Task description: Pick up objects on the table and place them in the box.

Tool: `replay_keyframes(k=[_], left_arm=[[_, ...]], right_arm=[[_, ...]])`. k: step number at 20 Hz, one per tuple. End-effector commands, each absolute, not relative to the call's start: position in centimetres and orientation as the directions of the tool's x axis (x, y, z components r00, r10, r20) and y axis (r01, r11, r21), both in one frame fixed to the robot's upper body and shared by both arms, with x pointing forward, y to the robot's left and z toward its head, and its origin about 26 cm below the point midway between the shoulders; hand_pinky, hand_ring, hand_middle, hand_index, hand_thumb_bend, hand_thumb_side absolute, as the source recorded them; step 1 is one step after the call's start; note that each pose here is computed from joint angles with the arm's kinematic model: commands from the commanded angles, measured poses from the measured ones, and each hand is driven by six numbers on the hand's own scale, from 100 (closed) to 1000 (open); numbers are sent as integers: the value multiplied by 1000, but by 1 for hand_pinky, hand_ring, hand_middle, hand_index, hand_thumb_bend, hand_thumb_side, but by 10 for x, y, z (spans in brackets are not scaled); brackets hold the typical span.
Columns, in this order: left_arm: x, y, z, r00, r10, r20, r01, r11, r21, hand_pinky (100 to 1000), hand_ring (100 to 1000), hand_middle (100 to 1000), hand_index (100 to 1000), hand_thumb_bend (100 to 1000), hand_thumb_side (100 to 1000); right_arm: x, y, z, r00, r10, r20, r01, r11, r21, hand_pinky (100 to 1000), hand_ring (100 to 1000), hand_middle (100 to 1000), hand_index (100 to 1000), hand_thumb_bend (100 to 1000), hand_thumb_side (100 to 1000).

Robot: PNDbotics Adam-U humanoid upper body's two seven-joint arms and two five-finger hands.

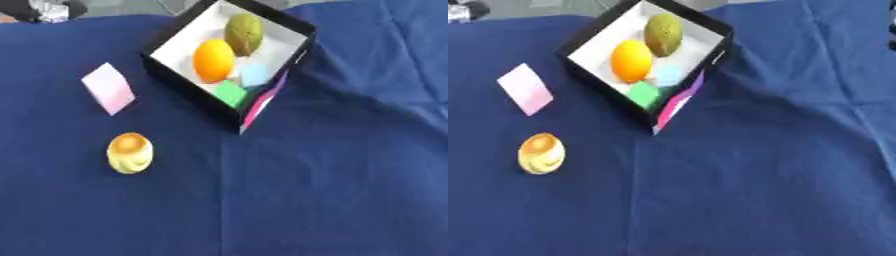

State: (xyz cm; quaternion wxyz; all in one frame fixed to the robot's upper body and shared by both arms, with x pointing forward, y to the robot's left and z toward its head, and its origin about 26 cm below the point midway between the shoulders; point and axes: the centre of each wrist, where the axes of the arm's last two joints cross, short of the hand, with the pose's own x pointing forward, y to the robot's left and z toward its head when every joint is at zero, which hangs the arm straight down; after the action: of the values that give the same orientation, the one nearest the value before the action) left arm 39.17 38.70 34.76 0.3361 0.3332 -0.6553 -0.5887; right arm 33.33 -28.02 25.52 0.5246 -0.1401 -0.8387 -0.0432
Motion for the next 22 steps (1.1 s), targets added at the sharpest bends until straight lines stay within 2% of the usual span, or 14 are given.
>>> replay_keyframes(k=[1,2,3,4,5,8,15,18,22], left_arm=[[374,396,361,-563,-826,-2,1,-4,1000,848,870,824,880,640,289],[372,397,358,-573,-820,-6,33,-31,999,847,870,822,875,528,360],[370,397,356,-581,-814,-8,60,-52,997,847,871,822,874,533,358],[368,396,354,-590,-808,-9,84,-72,994,846,871,819,864,624,295],[367,395,352,-600,-800,-8,104,-88,991,846,871,818,861,605,275],[365,391,351,-617,-787,-21,131,-129,983,849,878,823,856,660,240],[378,377,344,-651,-756,-67,130,-198,972,838,867,809,833,669,113],[385,370,341,-665,-740,-94,127,-236,963,840,870,813,832,674,100],[395,363,335,-677,-725,-129,113,-275,955,838,867,814,814,619,100]], right_arm=[[330,-286,268,-437,225,871,303,948,-93,765,759,683,796,256,448],[330,-286,268,-437,226,870,302,949,-94,765,759,683,796,236,457],[330,-286,268,-438,226,870,301,949,-95,765,759,683,796,236,457],[330,-285,269,-438,226,870,300,949,-96,765,759,683,796,237,457],[330,-285,269,-439,226,870,298,950,-96,765,759,683,796,236,457],[330,-284,269,-439,225,870,292,951,-99,765,759,683,796,235,458],[331,-282,269,-437,223,871,285,953,-102,765,759,683,795,236,460],[331,-281,268,-435,222,873,281,954,-102,765,759,682,795,236,460],[331,-280,268,-434,220,874,276,955,-103,765,759,682,795,236,462]])
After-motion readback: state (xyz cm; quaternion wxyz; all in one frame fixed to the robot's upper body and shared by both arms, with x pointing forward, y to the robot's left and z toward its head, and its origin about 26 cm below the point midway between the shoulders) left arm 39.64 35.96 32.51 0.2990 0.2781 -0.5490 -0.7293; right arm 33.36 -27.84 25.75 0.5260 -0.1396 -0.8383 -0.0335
